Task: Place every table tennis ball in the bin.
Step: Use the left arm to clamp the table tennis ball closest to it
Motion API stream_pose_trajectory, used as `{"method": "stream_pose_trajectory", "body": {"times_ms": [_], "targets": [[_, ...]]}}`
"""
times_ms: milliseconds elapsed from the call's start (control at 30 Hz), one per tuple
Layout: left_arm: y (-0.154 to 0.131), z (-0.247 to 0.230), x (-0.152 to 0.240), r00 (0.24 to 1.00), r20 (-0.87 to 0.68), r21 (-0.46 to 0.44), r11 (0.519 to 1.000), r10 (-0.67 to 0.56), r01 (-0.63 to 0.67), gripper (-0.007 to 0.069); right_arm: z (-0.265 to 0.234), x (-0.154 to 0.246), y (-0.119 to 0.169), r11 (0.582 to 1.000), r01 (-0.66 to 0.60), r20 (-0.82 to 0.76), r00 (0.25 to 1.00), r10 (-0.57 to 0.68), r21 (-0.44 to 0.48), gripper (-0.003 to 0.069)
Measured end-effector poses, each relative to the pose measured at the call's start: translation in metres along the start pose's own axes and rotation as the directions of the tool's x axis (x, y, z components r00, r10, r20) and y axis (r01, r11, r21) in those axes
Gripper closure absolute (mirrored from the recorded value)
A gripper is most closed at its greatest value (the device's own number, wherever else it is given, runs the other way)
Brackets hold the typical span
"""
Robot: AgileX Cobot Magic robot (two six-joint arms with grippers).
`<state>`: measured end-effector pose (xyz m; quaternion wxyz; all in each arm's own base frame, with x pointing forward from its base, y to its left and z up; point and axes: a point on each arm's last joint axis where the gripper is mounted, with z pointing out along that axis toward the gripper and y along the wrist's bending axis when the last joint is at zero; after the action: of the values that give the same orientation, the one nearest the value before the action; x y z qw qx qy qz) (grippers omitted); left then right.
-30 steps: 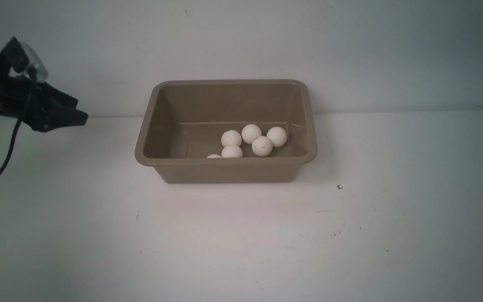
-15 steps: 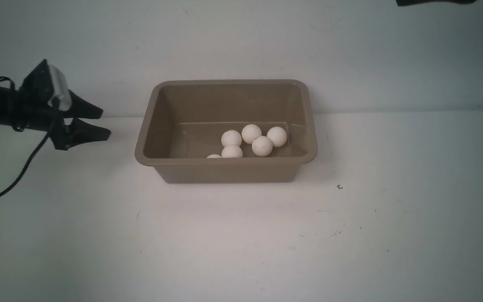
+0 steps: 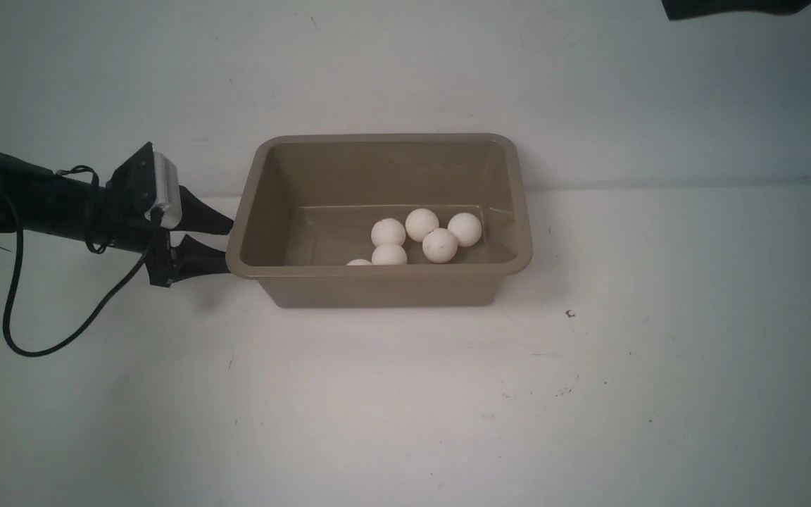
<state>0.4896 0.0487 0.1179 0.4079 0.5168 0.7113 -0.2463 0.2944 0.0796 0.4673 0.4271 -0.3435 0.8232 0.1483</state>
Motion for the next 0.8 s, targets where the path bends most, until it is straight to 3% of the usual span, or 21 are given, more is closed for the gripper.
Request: {"method": "stream_pose_trajectory", "body": {"times_ms": [433,533,633,733,800], "targets": [[-0.009,0.031,-0.011,0.998,0.015,0.054,0.996,0.067,-0.068,0.0122,0.0,0.0,0.001,1.0,-0.002,-0.003,1.0,0.002,-0.008,0.0197],[-0.008,0.036,-0.013,0.998,0.013,0.026,0.997,0.069,-0.07,0.0127,0.0,0.0,0.001,1.0,-0.006,0.003,1.0,0.006,-0.016,0.0197],[-0.004,0.041,-0.012,0.998,0.011,-0.017,0.998,0.056,-0.056,0.0176,0.0,-0.001,0.002,1.0,-0.012,0.011,1.0,0.012,-0.027,0.0197],[0.001,0.043,-0.009,1.0,0.005,-0.074,0.997,0.018,-0.018,0.0278,0.0,-0.002,0.003,0.999,-0.016,0.017,1.0,0.016,-0.034,0.0197],[0.004,0.041,-0.007,1.0,0.003,-0.099,0.995,-0.01,0.01,0.0272,0.0,-0.002,0.003,0.999,-0.016,0.018,1.0,0.017,-0.035,0.0197]]}}
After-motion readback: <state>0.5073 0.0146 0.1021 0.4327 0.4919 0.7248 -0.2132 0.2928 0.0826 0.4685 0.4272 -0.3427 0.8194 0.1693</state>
